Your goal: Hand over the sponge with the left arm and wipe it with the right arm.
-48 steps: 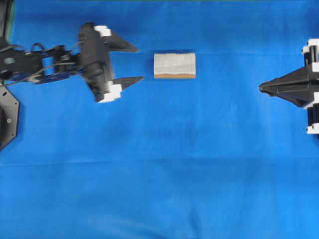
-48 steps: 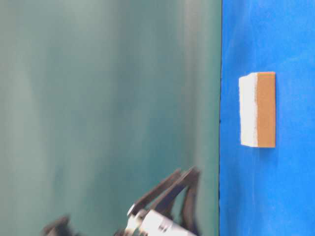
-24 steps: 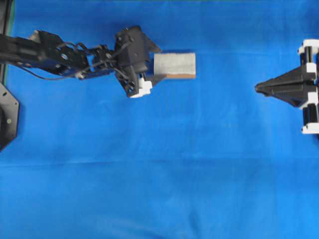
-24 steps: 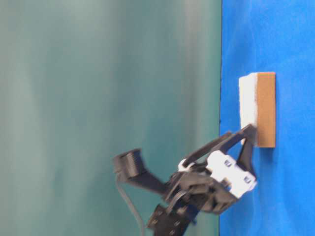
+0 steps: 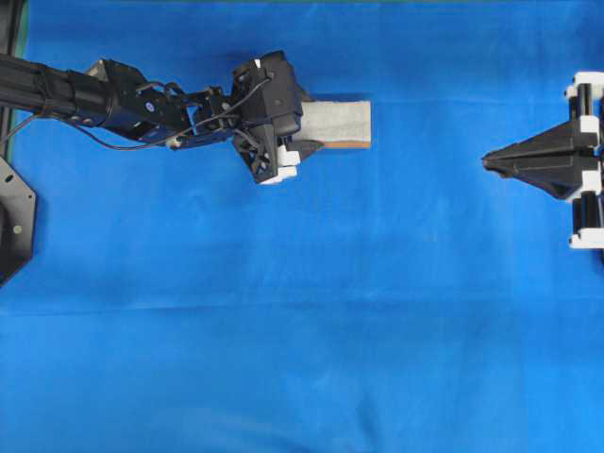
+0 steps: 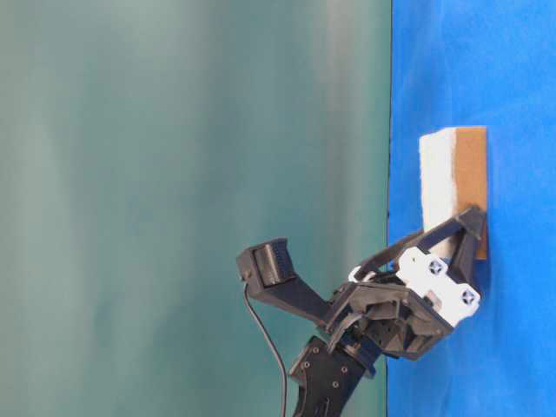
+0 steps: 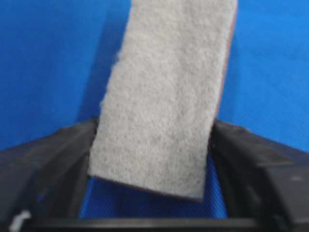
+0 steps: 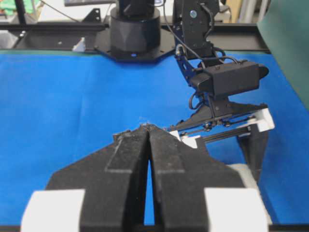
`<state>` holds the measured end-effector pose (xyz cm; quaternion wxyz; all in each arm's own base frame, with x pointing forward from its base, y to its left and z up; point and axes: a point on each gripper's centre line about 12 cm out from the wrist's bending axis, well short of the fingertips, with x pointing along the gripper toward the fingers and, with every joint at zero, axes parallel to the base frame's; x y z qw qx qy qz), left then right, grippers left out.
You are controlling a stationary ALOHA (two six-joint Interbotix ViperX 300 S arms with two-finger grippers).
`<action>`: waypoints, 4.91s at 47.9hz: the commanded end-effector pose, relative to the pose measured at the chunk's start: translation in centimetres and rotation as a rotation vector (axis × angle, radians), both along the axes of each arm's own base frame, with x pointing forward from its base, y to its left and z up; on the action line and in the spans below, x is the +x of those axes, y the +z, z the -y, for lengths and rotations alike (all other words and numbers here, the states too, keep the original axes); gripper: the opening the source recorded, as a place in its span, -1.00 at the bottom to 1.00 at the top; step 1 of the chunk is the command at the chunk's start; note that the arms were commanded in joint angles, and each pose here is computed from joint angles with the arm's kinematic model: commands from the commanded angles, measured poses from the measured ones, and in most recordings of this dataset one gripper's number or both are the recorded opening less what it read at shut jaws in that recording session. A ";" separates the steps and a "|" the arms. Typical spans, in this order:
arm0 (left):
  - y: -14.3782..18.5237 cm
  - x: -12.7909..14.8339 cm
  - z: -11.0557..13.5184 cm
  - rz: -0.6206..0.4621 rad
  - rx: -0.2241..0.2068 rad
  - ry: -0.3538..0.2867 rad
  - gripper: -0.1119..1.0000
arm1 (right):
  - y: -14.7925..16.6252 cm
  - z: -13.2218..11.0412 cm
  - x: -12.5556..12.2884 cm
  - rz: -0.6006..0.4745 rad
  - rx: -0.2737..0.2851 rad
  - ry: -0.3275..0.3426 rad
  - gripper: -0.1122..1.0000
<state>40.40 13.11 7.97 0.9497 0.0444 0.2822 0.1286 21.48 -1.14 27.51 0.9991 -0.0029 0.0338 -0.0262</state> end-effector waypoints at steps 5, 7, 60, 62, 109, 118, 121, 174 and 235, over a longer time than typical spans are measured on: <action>2.0 0.0 -0.3 0.016 0.001 0.009 -0.01 | 0.5 0.1 0.2 0.014 0.001 -0.006 -0.79; 2.2 0.0 -0.3 0.014 -0.003 0.010 -0.07 | 0.5 0.2 0.1 0.012 0.001 -0.008 -0.79; 14.0 -2.6 11.3 0.118 -0.222 -0.134 -0.08 | 0.0 2.3 1.0 -0.017 0.031 -0.100 -0.79; 14.1 -2.6 11.3 0.121 -0.221 -0.135 -0.08 | 0.2 2.1 1.3 -0.010 0.039 -0.091 -0.79; 13.9 -2.7 10.8 0.113 -0.220 -0.121 -0.08 | -3.7 0.9 15.8 -0.271 0.133 -0.027 0.50; 13.9 -2.7 10.8 0.114 -0.220 -0.122 -0.08 | -4.9 1.1 16.6 -0.313 0.133 -0.033 0.50; 13.9 -2.7 10.8 0.113 -0.218 -0.122 -0.09 | -5.1 1.1 16.7 -0.321 0.133 -0.033 0.50; 14.5 -2.7 10.8 0.155 -0.198 -0.135 0.14 | -6.7 1.1 17.0 -0.423 0.094 -0.023 -0.57; 16.9 -13.3 11.4 0.330 -0.174 -0.150 0.69 | -10.6 1.0 17.0 -0.527 0.114 -0.030 -0.57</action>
